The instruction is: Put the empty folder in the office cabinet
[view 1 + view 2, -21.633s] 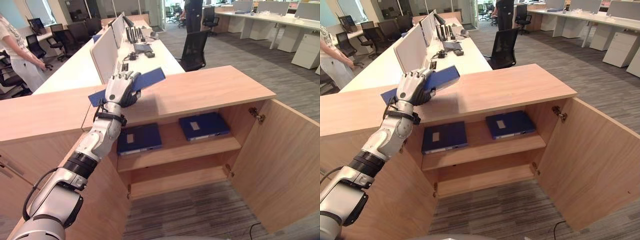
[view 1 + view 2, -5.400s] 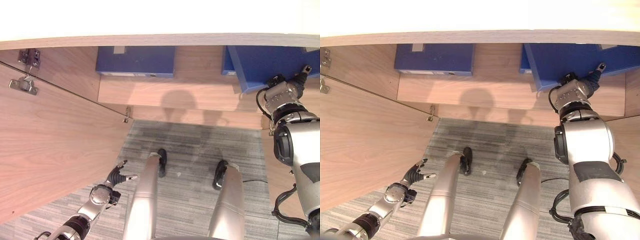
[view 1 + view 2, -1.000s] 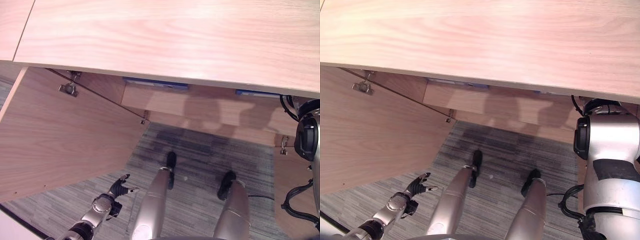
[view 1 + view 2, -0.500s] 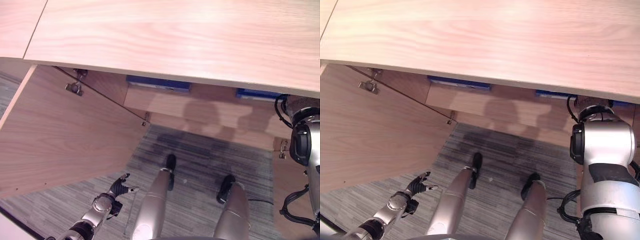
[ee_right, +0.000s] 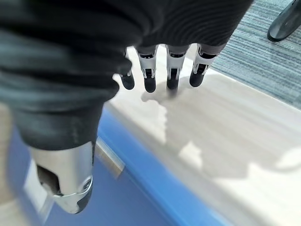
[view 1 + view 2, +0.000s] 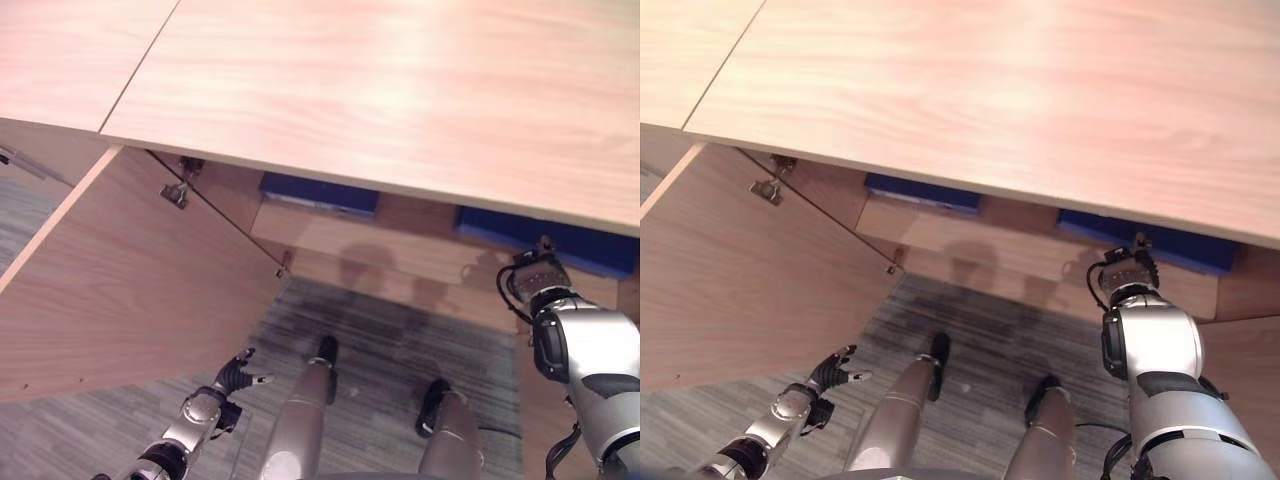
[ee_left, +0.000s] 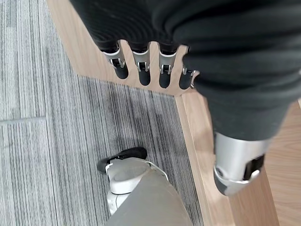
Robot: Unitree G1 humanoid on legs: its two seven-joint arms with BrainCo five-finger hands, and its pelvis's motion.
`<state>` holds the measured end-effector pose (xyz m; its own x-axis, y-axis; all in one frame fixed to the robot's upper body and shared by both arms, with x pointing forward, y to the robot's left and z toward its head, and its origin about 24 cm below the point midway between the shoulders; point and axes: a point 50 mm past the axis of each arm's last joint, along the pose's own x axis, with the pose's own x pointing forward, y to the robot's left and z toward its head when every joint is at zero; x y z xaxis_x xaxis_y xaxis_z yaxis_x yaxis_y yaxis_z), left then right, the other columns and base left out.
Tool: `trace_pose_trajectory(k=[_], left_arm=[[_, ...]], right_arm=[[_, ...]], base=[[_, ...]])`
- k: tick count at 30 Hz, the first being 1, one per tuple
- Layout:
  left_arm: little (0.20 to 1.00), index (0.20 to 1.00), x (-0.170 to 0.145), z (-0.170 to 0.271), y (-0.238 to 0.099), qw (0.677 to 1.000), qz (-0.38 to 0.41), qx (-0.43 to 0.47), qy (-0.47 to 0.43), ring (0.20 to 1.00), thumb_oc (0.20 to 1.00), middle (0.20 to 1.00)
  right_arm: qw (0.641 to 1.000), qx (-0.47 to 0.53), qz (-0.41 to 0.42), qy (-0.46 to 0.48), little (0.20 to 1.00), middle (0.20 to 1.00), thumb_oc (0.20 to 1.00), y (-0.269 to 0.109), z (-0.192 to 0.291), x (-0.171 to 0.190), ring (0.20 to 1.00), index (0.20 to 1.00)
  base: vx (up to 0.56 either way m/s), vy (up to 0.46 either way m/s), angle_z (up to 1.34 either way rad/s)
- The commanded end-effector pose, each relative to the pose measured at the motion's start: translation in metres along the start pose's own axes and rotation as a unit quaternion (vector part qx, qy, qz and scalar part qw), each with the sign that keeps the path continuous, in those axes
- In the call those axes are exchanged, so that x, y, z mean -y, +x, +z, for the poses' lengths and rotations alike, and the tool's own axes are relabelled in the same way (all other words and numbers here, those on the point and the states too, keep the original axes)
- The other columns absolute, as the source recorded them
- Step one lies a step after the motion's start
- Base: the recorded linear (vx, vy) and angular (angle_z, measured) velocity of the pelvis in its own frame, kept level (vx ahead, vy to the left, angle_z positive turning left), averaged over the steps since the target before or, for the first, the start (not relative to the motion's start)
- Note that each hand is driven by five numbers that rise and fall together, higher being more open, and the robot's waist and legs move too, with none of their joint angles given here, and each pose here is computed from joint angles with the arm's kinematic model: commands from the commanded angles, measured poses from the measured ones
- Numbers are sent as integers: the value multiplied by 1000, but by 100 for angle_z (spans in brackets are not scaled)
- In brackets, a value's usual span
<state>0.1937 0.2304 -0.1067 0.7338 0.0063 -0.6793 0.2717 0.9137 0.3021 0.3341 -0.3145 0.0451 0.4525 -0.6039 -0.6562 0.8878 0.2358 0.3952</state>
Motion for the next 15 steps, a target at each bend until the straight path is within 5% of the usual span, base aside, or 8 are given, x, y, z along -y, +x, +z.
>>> trace_pose_trajectory(k=[1, 15], left_arm=[[1000, 1000, -22, -2, -1, 999, 34, -3, -5, 1000, 1000, 1000], [1000, 1000, -25, -27, -7, 997, 50, -54, -9, 1000, 1000, 1000]], right_arm=[[997, 44, 38, 51, 1000, 1000, 1000, -4, 33, -13, 1000, 1000], [996, 47, 56, 48, 1000, 1000, 1000, -1, 20, -9, 1000, 1000]], base=[[28, 0, 9], [7, 6, 3]])
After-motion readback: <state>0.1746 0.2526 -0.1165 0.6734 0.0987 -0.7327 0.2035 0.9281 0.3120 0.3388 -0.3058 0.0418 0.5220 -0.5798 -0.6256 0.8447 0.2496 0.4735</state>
